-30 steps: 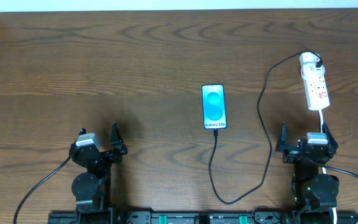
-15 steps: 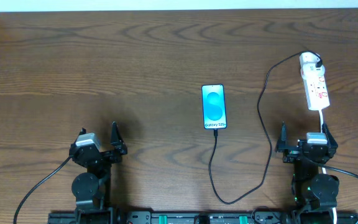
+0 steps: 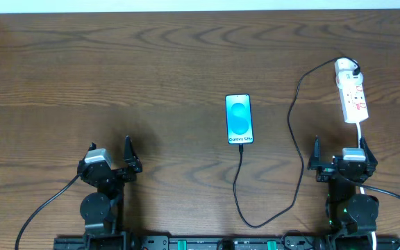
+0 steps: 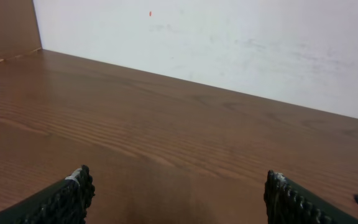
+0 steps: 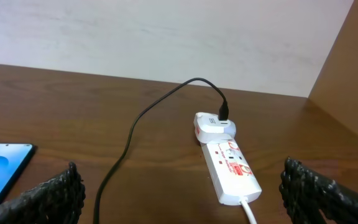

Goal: Plug charger to phone and switch on socket

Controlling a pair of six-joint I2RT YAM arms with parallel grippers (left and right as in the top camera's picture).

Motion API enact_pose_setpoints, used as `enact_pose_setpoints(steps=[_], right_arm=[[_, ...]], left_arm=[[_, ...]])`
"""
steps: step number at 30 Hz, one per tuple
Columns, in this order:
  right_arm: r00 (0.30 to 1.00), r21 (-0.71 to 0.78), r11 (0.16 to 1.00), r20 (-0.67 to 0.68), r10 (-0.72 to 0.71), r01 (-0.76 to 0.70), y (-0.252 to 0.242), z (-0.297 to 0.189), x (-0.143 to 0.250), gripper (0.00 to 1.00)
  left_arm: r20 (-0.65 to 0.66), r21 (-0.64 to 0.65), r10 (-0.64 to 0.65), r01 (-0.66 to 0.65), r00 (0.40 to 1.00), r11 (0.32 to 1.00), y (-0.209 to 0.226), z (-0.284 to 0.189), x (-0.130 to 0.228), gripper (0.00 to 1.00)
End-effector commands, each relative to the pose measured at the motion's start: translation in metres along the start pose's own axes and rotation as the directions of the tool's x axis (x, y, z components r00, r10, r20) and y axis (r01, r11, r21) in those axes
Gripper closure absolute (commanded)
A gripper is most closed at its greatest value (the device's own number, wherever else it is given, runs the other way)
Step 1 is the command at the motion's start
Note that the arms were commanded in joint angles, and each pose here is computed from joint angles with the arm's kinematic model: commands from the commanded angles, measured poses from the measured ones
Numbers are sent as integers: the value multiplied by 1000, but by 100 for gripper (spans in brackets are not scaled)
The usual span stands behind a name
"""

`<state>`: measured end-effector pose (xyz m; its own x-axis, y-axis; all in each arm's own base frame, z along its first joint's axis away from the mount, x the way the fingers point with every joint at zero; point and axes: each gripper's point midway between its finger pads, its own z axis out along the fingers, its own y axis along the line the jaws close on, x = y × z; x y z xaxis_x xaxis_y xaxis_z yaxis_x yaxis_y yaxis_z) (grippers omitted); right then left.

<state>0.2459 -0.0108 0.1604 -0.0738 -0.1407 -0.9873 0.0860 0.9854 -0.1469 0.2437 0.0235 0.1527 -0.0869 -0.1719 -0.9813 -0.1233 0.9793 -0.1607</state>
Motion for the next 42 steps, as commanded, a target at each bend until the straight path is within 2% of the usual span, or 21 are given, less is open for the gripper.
enact_pose_setpoints(steps=[1, 6, 11, 20, 27, 32, 42], right_arm=[[1000, -2, 1000, 3, -9, 9, 0, 0, 0, 1], [1000, -2, 1000, 3, -9, 9, 0, 0, 0, 1], [1000, -2, 1000, 3, -9, 9, 0, 0, 0, 1], [1000, -2, 1000, 3, -9, 9, 0, 0, 0, 1], [1000, -2, 1000, 3, -9, 9, 0, 0, 0, 1], [1000, -2, 1000, 3, -9, 9, 0, 0, 0, 1], [1000, -2, 1000, 3, -9, 9, 0, 0, 0, 1]], left_arm=[[-48, -27, 41, -42, 998, 999, 7, 1, 16, 11], [-51, -16, 154, -155, 987, 988, 6, 1, 16, 11], [-22, 111, 300, -296, 954, 949, -16, 0, 16, 11], [-6, 177, 295, -289, 956, 941, -27, -2, 16, 11], [-6, 179, 294, -289, 956, 941, -28, -2, 16, 11], [-13, 175, 193, -187, 981, 966, -28, -2, 14, 11], [-26, 173, 187, -180, 982, 968, -27, -2, 16, 11]])
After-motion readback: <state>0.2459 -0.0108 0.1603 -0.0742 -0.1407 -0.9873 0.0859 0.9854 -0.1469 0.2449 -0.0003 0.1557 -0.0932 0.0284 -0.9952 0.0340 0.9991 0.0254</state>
